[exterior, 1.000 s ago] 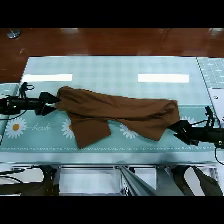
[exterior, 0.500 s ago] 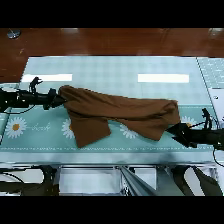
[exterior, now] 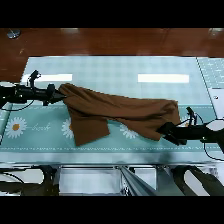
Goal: Fold the shirts.
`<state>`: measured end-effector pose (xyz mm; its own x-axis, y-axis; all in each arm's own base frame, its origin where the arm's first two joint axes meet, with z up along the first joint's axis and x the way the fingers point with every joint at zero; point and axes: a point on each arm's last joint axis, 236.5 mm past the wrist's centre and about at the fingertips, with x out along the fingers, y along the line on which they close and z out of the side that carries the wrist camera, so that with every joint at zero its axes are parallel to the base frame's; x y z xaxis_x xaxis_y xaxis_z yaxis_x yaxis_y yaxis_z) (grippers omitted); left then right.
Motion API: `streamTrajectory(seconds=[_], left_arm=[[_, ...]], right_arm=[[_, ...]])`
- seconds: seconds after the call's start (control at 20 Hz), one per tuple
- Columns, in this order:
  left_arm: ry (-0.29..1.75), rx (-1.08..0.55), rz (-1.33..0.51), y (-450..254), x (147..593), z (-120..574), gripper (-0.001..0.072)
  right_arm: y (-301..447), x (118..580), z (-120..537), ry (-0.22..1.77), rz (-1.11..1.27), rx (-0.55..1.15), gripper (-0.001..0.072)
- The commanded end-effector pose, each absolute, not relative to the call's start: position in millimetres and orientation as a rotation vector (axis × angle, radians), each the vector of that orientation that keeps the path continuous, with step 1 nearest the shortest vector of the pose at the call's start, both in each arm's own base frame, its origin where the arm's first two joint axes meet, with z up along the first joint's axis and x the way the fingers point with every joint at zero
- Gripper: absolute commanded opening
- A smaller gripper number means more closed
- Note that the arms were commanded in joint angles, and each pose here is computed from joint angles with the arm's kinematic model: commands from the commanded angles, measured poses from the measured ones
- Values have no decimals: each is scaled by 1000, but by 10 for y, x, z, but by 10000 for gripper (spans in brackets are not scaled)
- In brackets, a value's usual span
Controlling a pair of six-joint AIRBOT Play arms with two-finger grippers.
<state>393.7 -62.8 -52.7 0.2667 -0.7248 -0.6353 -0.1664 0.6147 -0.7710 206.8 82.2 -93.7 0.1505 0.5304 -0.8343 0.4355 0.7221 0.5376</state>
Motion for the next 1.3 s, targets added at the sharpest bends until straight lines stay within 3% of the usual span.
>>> streamTrajectory(seconds=[0.0,0.1,0.2,0.4,0.5,0.6,0.7,0.85,1.05,1.25], left_arm=[[1292,-870,-494,-678,3894,-439,29],[1290,-860,-526,-703,3887,-326,29],[1279,-844,-563,-718,3896,-136,28],[1033,-713,-515,-525,4318,636,27],[808,-645,-448,-387,4571,1391,27],[572,-534,-427,-292,4601,2324,27],[354,-432,-415,-251,4404,3270,27],[80,-294,-377,-227,3799,4436,27],[-161,-147,-279,-277,2878,5338,27],[-228,-29,-145,-379,2180,5523,28]], right_arm=[[1027,2378,-1026,1437,92,854,618],[1170,2577,-1033,1422,113,857,593],[1286,2771,-961,1419,165,819,37],[1304,3537,50,1174,304,732,32],[1207,3957,1076,935,362,671,32],[1128,4078,2091,735,399,568,31],[1086,3899,3070,560,433,438,32],[1111,3319,4018,383,478,303,32],[1116,2390,4454,263,483,174,32],[899,1640,4783,81,375,95,32]])
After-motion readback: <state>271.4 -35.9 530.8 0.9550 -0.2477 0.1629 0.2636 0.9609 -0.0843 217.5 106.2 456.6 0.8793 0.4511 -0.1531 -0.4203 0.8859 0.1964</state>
